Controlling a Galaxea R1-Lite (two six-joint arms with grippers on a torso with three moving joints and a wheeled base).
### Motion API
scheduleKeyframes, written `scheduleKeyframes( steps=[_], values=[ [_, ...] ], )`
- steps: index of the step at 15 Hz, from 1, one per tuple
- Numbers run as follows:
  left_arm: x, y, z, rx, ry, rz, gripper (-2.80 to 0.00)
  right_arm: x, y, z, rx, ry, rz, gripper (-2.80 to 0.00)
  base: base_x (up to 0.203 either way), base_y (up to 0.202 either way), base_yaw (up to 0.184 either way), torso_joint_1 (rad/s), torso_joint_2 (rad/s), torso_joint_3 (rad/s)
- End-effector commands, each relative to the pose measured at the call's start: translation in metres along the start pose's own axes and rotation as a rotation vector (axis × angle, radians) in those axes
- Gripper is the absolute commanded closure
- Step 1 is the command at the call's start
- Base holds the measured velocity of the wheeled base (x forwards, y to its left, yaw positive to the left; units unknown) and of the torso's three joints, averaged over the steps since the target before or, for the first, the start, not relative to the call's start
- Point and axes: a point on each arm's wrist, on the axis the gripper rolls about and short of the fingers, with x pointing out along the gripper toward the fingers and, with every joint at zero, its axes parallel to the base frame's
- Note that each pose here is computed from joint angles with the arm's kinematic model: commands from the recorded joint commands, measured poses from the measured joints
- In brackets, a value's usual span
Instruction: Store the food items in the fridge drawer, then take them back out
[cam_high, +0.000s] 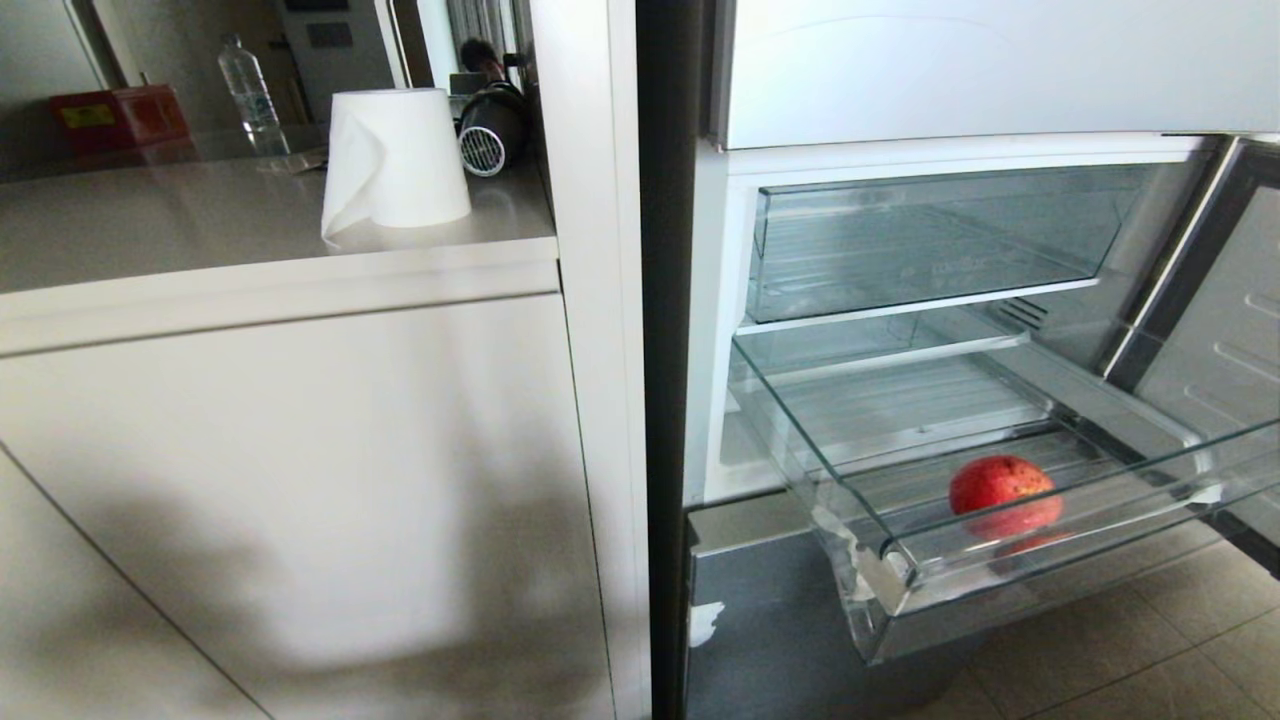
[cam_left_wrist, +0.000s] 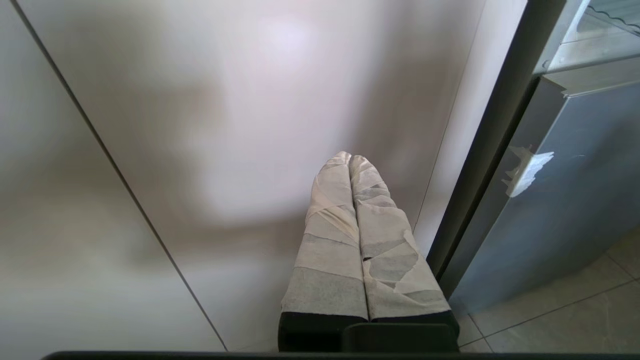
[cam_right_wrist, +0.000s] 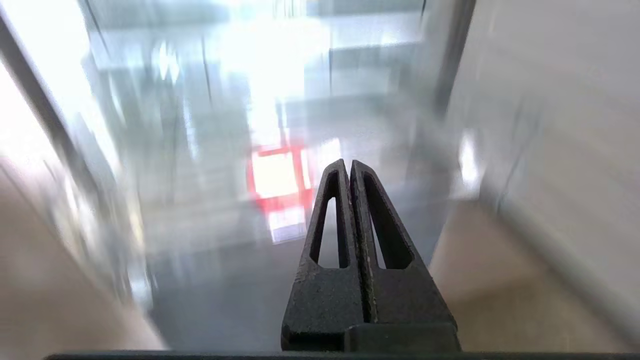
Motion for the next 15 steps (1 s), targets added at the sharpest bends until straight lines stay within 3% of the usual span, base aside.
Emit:
scheduleKeyframes(
  steps=[1,3,5,8,12,15],
  values=[
    [0.0,0.0,0.0,-0.001,0.0,0.002,0.0,0.042,0.002,0.046,0.003,0.054,-0.011,0.0,0.0,0.0,0.0,0.0,0.0,0.0],
    [0.0,0.0,0.0,-0.001,0.0,0.001,0.0,0.065,0.003,0.087,0.006,0.137,-0.018,0.0,0.0,0.0,0.0,0.0,0.0,0.0],
    [0.0,0.0,0.0,0.001,0.0,0.0,0.0,0.106,0.004,0.103,0.005,0.336,-0.034,0.0,0.0,0.0,0.0,0.0,0.0,0.0],
    [0.0,0.0,0.0,0.0,0.0,0.0,0.0,0.158,0.01,0.089,-0.021,0.564,-0.047,0.0,0.0,0.0,0.0,0.0,0.0,0.0],
    [0.0,0.0,0.0,0.0,0.0,0.0,0.0,0.185,0.047,0.06,-0.088,0.737,0.118,0.0,0.0,0.0,0.0,0.0,0.0,0.0],
    [0.0,0.0,0.0,0.001,0.0,0.0,0.0,0.207,0.061,0.037,-0.124,0.831,0.131,0.0,0.0,0.0,0.0,0.0,0.0,0.0]
  ],
)
